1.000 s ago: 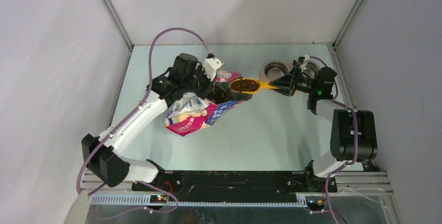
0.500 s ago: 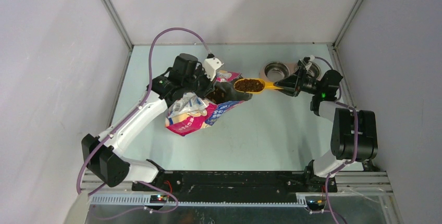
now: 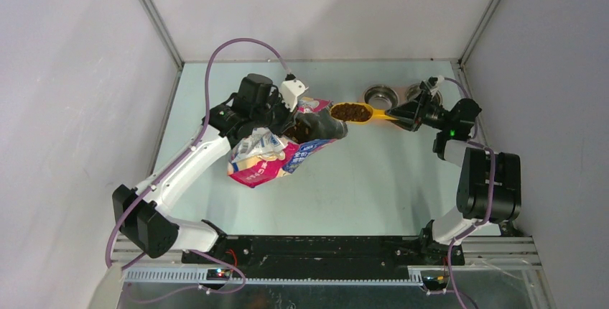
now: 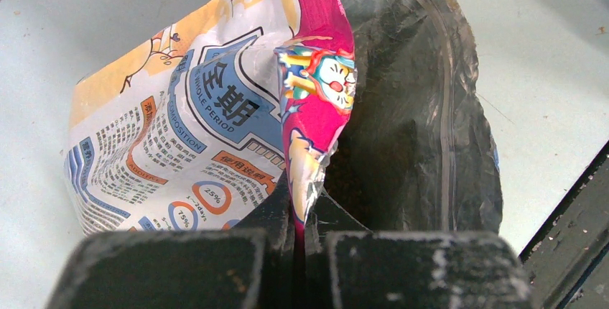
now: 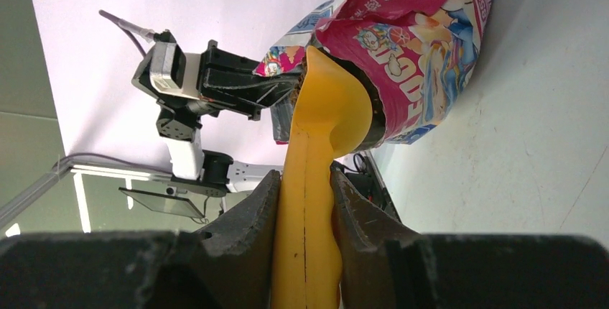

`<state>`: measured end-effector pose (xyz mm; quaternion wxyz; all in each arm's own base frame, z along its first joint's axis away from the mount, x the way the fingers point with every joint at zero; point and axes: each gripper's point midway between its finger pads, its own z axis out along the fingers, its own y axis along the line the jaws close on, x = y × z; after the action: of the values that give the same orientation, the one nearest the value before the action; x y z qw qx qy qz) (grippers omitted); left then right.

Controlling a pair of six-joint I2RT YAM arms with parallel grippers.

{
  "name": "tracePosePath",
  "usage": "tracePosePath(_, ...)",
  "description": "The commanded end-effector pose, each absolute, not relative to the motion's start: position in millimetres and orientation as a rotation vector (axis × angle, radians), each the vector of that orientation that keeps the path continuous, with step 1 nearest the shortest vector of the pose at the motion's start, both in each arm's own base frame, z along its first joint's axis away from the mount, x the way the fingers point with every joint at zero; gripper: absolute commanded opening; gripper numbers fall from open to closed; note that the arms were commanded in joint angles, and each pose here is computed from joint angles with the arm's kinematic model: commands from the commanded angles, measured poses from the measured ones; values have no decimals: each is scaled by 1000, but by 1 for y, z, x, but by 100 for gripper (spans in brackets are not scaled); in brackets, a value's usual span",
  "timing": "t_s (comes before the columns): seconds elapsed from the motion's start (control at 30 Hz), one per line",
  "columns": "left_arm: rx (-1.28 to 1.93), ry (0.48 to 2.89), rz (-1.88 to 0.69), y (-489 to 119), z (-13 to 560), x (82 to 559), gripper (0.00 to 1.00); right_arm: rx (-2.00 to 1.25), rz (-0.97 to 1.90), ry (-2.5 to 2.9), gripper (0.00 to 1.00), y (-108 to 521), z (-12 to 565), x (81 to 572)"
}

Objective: Serve the pet food
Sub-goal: Collect the pet food from the pet food bag.

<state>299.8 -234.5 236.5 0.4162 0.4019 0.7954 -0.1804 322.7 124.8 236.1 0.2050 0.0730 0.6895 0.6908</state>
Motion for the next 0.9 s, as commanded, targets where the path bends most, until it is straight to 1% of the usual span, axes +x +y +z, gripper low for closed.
tracePosePath(0.0,1062,1938,-543,-244,249,282,0,174,1901,1873,0,114,244,326)
tracePosePath(0.87,1062,1933,-545,-243,251,281,0,323,1808,1753,0,58,244,355)
